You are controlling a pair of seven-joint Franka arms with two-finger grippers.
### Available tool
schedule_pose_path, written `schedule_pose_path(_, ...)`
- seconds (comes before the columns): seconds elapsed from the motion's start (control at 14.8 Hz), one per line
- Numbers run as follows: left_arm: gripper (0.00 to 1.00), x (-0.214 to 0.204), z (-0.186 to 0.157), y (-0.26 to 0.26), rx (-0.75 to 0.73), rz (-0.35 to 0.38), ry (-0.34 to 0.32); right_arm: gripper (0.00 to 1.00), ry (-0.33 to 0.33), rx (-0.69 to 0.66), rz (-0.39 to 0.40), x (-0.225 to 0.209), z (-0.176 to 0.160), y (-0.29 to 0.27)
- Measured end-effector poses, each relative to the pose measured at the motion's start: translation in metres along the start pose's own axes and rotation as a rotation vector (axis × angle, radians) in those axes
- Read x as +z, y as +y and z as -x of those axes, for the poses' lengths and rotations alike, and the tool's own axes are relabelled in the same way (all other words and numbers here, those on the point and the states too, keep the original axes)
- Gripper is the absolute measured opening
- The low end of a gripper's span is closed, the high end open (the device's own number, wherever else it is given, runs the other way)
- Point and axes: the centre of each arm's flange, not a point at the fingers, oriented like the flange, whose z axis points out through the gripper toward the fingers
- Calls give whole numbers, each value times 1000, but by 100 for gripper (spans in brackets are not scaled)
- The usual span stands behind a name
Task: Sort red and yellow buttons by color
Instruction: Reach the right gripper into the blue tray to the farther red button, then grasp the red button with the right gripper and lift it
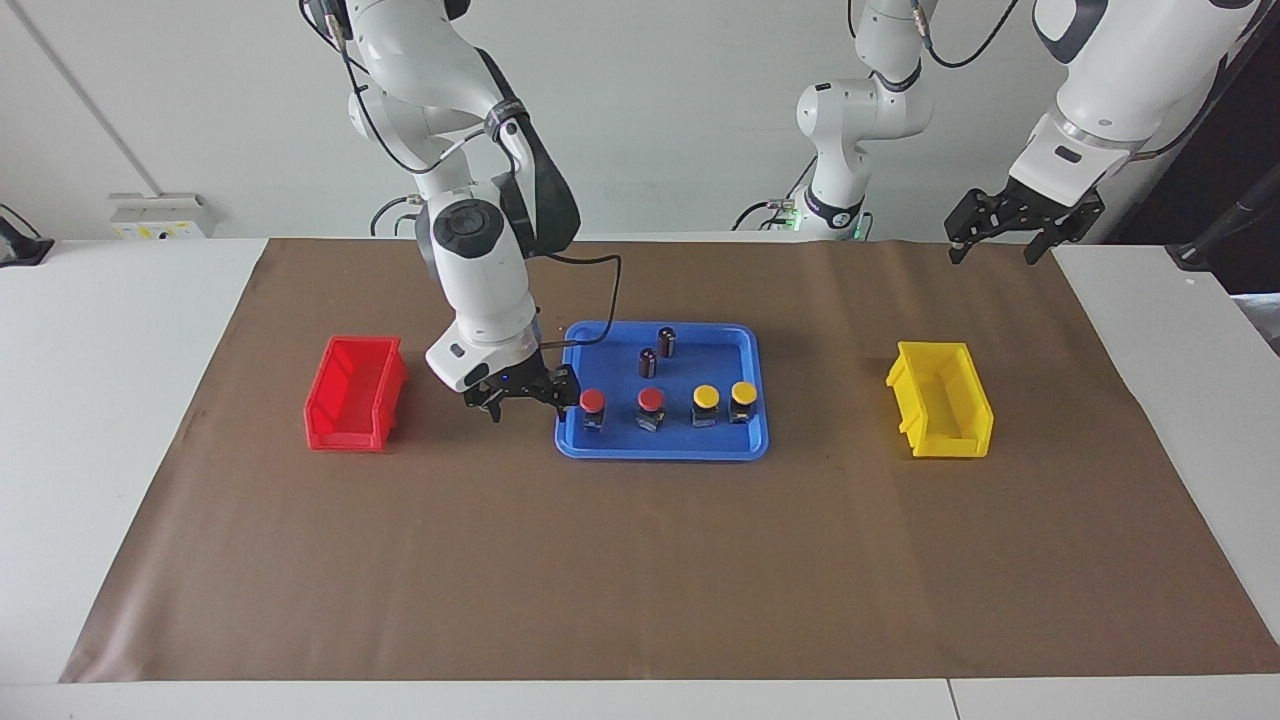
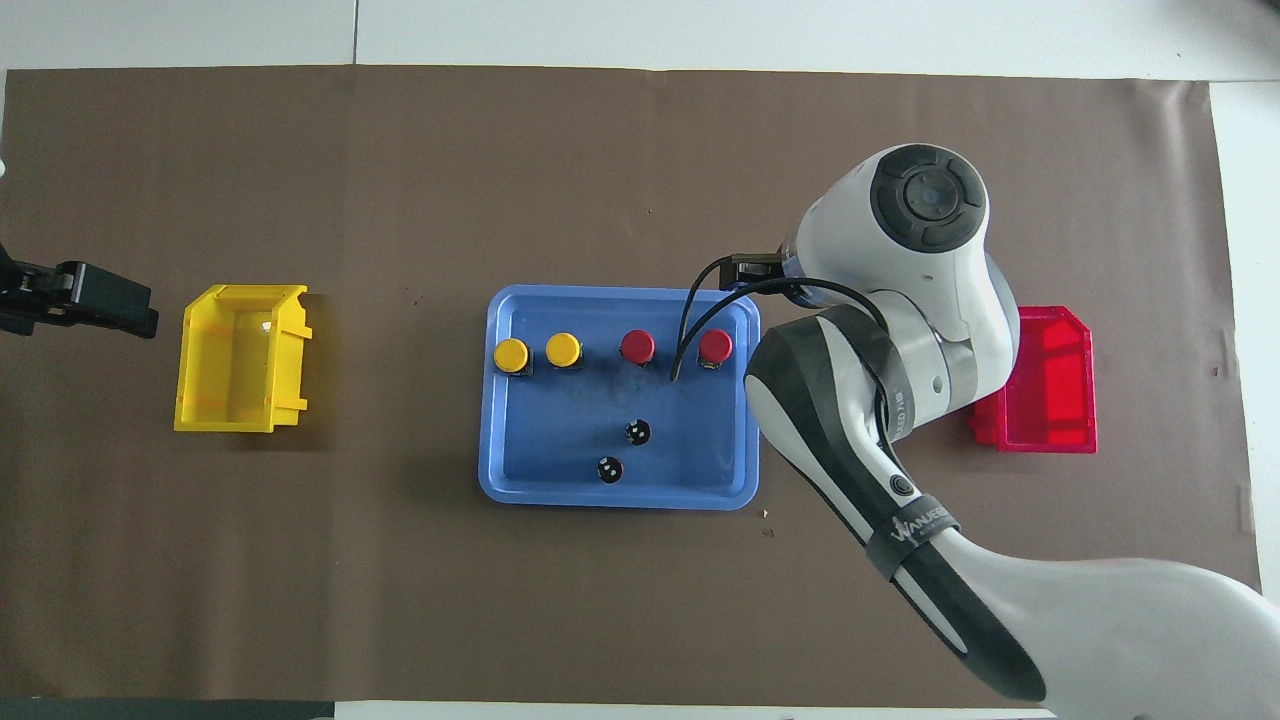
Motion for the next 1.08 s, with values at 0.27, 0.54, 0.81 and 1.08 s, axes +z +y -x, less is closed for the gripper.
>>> schedule_pose_path(0.27, 100, 0, 0, 0, 0, 0, 0, 92, -18, -4, 6, 30, 8, -20)
schedule_pose_path(0.54, 100, 0, 0, 0, 0, 0, 0, 84, -31, -23, 11, 39, 22, -34)
schedule_pose_path(0.81, 100, 0, 0, 0, 0, 0, 0, 82, -33, -43, 10, 53, 39, -47)
schedule_pose_path(1.08, 100, 0, 0, 5, 8, -1, 0, 79, -36, -51, 26, 57, 41, -44)
